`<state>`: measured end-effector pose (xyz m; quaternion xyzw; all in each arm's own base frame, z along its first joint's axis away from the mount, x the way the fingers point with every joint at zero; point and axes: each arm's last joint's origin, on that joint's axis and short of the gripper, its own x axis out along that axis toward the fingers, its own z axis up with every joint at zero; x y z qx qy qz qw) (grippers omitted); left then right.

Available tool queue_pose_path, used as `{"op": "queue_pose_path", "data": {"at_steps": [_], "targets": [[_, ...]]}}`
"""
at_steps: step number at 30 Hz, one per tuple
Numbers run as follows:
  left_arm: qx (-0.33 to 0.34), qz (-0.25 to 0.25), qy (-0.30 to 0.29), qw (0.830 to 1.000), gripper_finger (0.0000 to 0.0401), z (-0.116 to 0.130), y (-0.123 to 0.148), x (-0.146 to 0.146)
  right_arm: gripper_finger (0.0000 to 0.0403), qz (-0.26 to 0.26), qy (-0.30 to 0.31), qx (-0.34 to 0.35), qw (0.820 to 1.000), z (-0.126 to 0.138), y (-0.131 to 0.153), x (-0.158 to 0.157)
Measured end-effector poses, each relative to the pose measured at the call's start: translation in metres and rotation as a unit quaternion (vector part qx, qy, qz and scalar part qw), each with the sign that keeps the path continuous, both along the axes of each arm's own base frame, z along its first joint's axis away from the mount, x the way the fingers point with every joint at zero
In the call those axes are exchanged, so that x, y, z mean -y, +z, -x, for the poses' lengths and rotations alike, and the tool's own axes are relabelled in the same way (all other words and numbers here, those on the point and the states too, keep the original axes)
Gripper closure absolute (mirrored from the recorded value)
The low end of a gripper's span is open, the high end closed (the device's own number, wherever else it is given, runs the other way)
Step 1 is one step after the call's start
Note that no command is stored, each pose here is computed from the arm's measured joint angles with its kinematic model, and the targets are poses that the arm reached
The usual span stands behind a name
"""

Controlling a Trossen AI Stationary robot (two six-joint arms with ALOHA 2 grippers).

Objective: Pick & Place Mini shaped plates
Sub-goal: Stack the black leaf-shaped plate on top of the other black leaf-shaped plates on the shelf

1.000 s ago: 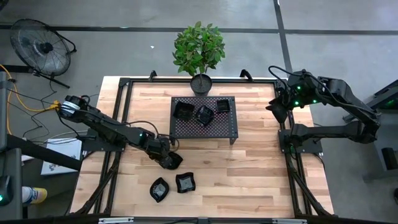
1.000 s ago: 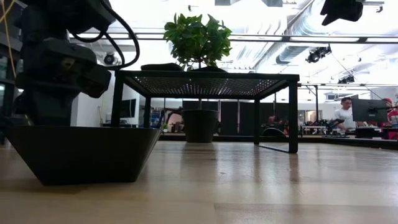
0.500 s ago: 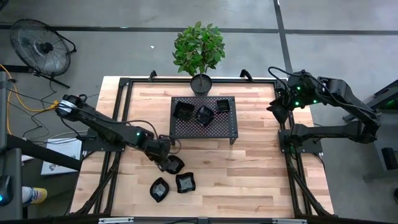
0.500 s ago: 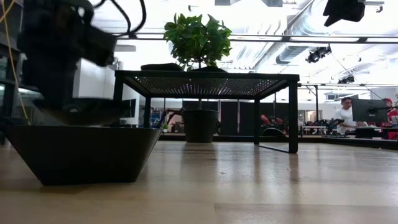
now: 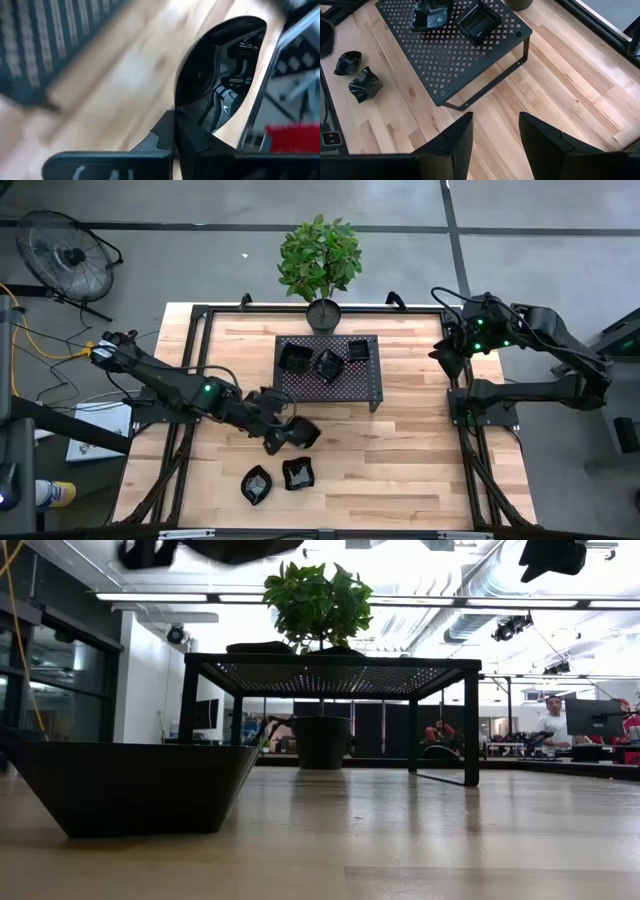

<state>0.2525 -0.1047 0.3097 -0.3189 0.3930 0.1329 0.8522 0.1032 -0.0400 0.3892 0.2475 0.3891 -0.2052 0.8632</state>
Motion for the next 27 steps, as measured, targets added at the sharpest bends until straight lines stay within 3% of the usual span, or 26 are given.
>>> {"op": "queue_pose_path", "data": {"at_steps": [7, 12, 16, 22, 27], "targets": [[0.073, -0.093, 0.014, 0.993, 0.0401, -0.01, 0.044, -0.018, 0.0249, 0.002, 0.001, 0.0, 1.0, 0.0, 0.0, 0.0], [0.084, -0.118, 0.002, 0.989, 0.0401, -0.018, 0.06, -0.047, 0.0249, 0.001, 0.001, 0.0, 1.0, 0.0, 0.0, 0.0], [0.083, -0.116, 0.02, 0.99, 0.0401, -0.022, 0.063, -0.067, 0.0249, -0.001, -0.002, 0.001, 1.0, 0.0, 0.0, 0.0], [0.09, -0.103, 0.142, 0.98, 0.0401, -0.032, 0.059, -0.085, 0.0249, -0.004, -0.005, 0.001, 1.0, 0.0, 0.0, 0.0], [0.15, -0.029, 0.221, 0.963, 0.0401, -0.052, 0.057, -0.092, 0.0249, -0.008, -0.01, 0.002, 1.0, 0.0, 0.0, 0.0]]}}
